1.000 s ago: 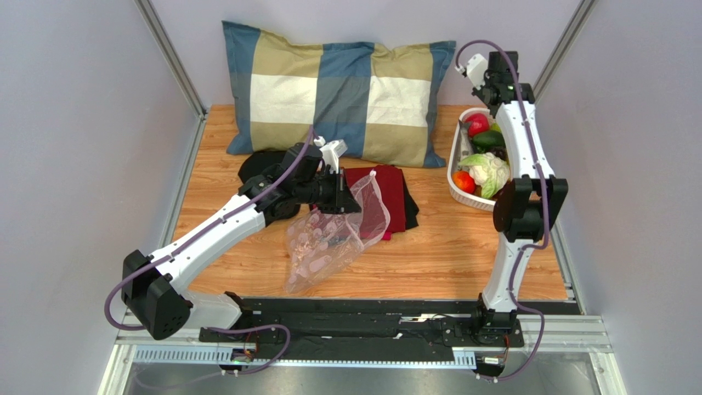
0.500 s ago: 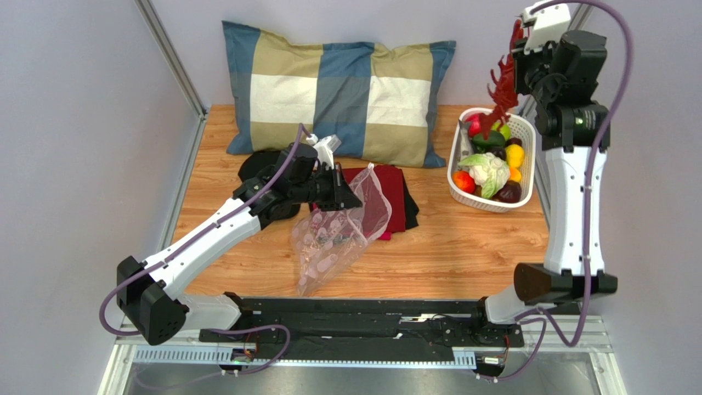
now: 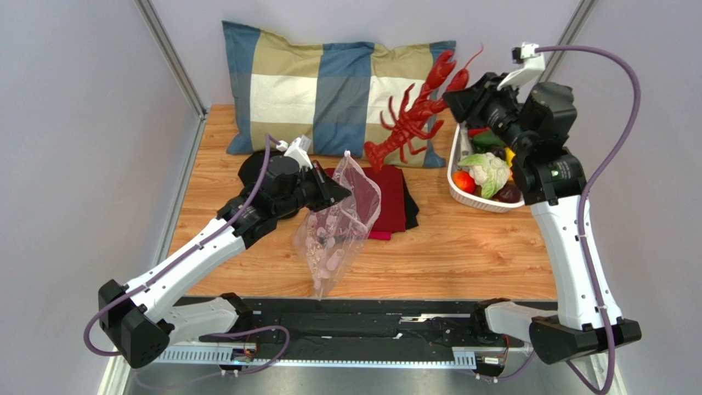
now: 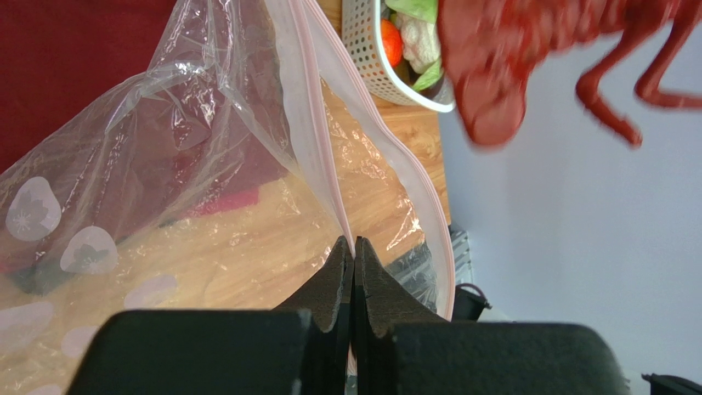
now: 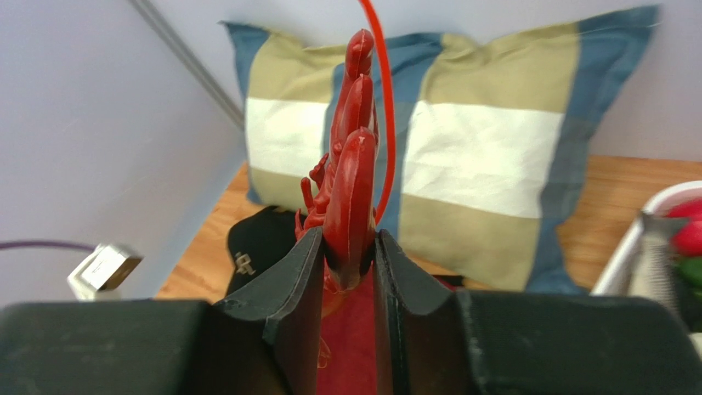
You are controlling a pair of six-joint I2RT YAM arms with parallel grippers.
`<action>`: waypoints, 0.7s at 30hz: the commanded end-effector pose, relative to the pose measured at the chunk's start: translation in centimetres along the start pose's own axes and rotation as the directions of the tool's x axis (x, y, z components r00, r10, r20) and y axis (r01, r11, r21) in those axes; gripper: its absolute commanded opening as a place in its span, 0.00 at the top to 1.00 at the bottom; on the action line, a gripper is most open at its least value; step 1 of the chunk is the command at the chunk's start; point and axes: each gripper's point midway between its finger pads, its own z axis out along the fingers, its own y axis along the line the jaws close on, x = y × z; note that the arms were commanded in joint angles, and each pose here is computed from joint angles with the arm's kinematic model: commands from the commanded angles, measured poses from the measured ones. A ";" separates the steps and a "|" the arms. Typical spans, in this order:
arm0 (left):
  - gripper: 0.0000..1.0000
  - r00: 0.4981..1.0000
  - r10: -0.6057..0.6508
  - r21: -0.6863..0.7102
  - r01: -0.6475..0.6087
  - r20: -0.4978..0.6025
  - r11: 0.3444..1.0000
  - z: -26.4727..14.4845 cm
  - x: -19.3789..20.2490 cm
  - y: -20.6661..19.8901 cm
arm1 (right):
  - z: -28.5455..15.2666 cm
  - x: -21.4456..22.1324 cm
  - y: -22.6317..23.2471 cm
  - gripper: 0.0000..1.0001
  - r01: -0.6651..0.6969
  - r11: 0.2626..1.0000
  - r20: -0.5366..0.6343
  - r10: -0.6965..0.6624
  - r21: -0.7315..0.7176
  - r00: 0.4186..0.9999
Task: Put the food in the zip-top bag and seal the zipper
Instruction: Place the fake lobster in the zipper food storage bag.
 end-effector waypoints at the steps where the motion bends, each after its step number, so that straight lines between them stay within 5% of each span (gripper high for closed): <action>1: 1.00 0.996 -0.030 0.042 0.027 0.082 0.999 -0.3 -2.0 -1.6 | -2.0 -0.6 5.0 1.00 -0.032 0.992 0.057 0.039 -0.118 0.998; 21: 1.00 0.994 0.044 0.042 -0.049 0.103 0.998 0.3 -2.6 -2.8 | -0.5 9.1 9.5 1.00 0.124 0.986 -0.121 -0.137 -0.107 0.983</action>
